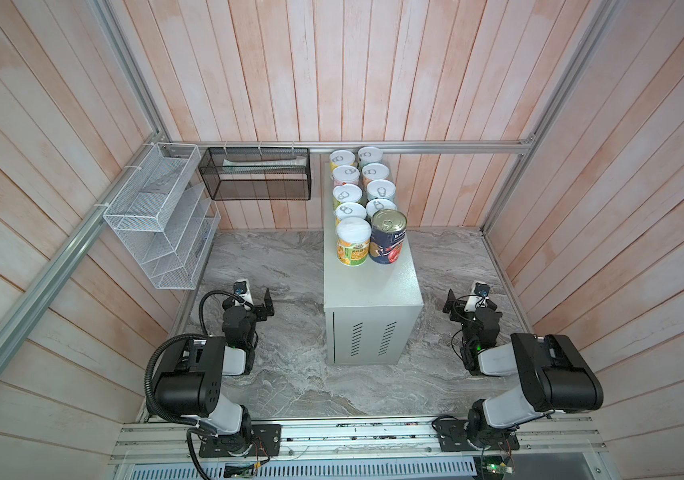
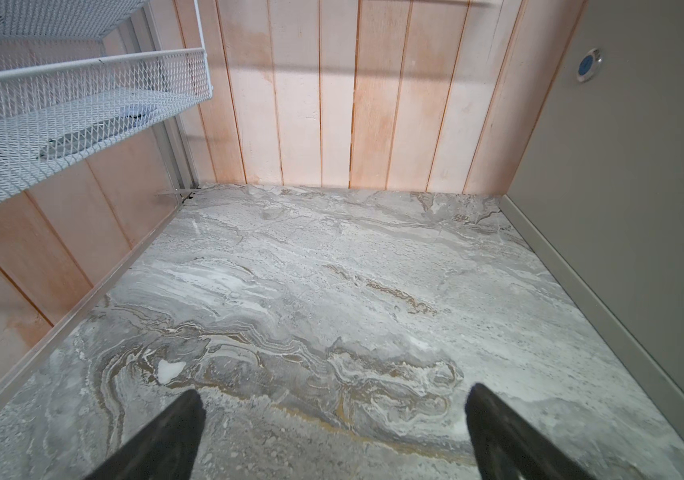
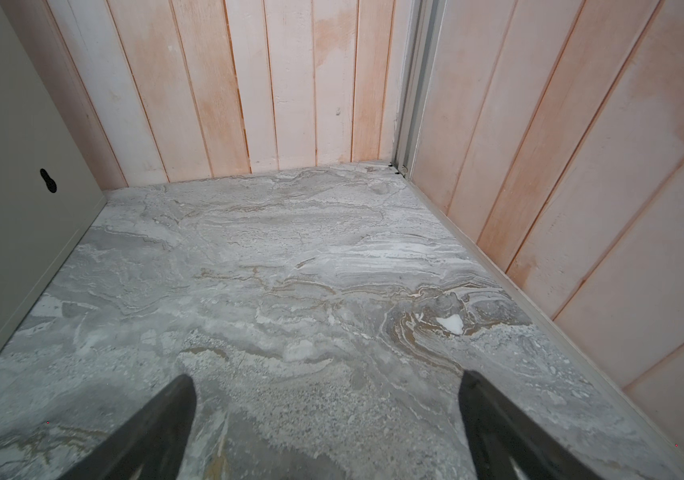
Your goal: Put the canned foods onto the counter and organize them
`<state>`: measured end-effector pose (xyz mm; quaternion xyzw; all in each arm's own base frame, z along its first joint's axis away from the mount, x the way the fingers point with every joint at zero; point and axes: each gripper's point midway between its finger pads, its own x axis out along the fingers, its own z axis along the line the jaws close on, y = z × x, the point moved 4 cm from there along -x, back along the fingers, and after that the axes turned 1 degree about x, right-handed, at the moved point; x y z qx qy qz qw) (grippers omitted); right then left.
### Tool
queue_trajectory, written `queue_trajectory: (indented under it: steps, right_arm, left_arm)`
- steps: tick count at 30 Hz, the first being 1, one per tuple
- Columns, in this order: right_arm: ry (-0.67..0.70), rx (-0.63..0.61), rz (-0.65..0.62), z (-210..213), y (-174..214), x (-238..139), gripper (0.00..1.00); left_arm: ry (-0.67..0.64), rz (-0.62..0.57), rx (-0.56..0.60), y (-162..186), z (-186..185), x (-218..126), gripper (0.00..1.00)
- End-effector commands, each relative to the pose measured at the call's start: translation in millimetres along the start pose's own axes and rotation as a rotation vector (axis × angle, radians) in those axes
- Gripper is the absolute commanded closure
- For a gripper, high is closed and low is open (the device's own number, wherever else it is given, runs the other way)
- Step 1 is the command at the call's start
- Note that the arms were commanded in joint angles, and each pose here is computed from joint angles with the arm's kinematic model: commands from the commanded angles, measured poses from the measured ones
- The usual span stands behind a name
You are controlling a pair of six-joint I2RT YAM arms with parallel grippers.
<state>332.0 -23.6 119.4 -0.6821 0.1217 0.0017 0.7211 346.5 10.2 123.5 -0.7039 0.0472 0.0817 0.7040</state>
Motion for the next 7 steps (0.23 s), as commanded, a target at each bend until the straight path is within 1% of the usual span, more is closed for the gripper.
queue_trajectory:
  steps: [1, 7]
  right_arm:
    - [-0.010, 0.002, -0.036, 1.2, -11.3, 2.0, 0.02]
    - [-0.011, 0.002, -0.037, 1.6, -11.8, 2.3, 0.02]
  left_arm:
    - [0.014, -0.029, -0.004, -9.6, -1.7, 2.8, 0.00]
    - [0.019, -0.020, -0.005, -9.3, -2.4, 5.3, 0.00]
